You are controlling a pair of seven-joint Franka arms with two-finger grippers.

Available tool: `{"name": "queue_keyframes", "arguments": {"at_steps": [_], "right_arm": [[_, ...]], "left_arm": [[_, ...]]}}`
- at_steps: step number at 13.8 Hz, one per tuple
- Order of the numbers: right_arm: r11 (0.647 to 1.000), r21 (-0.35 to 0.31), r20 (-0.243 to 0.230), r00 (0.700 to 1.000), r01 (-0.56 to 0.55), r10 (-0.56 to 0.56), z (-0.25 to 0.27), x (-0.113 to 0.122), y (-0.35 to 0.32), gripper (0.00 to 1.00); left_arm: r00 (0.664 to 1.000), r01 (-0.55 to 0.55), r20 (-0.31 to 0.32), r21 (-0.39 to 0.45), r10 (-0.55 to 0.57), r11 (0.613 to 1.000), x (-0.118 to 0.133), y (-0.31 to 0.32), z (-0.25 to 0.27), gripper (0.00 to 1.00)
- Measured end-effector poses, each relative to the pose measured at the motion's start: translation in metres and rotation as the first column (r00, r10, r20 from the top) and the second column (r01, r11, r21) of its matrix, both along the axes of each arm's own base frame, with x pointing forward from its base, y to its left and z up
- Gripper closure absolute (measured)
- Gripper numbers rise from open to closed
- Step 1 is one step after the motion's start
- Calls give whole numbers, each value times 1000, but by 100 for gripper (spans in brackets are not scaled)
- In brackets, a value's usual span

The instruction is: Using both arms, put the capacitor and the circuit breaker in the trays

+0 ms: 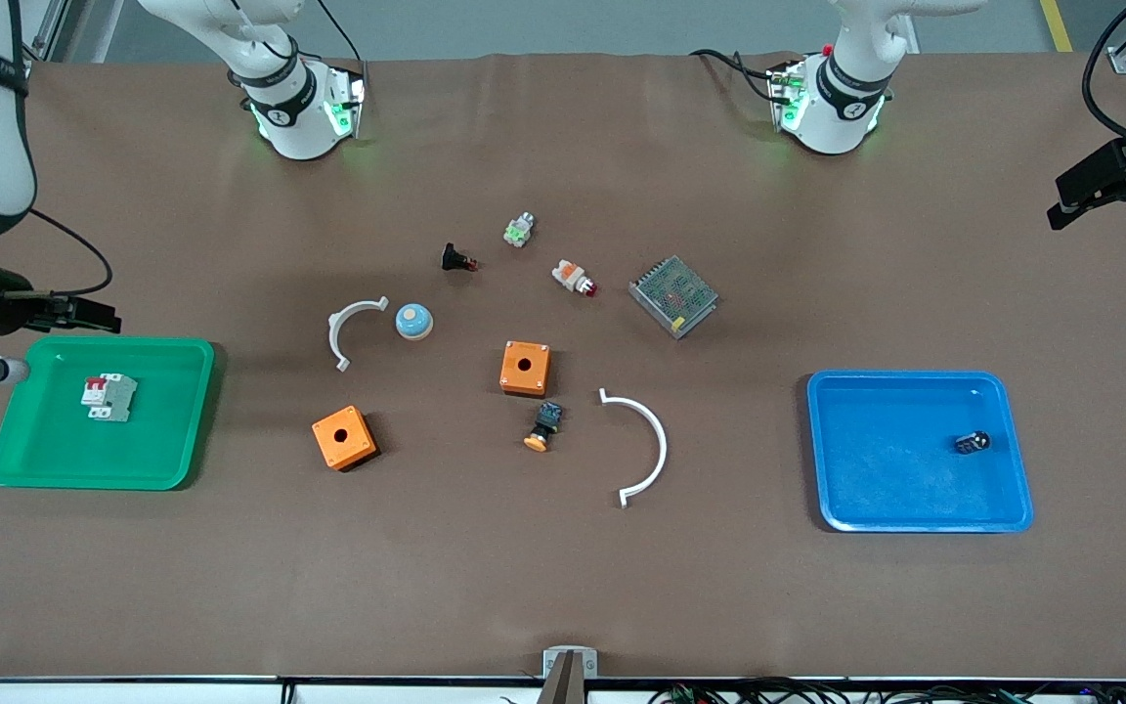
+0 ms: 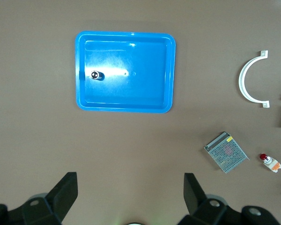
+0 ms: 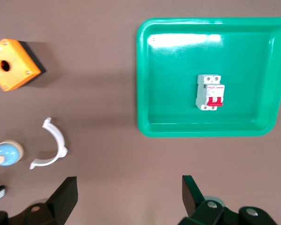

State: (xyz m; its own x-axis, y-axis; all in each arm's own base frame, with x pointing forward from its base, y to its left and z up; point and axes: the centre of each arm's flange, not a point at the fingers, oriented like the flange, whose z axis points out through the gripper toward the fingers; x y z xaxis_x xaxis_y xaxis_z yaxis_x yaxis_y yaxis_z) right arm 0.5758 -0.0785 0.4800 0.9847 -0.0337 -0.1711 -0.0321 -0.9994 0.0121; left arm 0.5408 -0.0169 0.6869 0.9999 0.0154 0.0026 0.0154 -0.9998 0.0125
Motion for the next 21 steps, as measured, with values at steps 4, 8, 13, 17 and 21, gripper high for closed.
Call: {"name": "queue_keyframes", "arguments": {"at_steps": [4, 8, 13, 17, 21], "right_arm": [[999, -1, 24, 999, 37, -37, 31, -10, 37, 1], [999, -3, 55, 997, 53, -52, 78, -26, 58, 0], [997, 0, 155, 985, 75, -74, 165, -31, 47, 0], [991, 2, 186, 974, 132, -130, 182, -34, 16, 0], [992, 2, 176, 976, 126, -125, 179, -34, 19, 0]], "left_arm": [[1000, -1, -6, 1, 1, 1000, 2, 1, -6, 0], [1000, -12, -3, 1, 12, 1000, 5, 6, -13, 0], [1000, 4, 0, 1, -4, 1000, 5, 8, -13, 0], [1000, 29, -3, 4, -29, 1000, 6, 8, -15, 0], [999, 33, -4, 5, -33, 999, 6, 6, -15, 0]]}}
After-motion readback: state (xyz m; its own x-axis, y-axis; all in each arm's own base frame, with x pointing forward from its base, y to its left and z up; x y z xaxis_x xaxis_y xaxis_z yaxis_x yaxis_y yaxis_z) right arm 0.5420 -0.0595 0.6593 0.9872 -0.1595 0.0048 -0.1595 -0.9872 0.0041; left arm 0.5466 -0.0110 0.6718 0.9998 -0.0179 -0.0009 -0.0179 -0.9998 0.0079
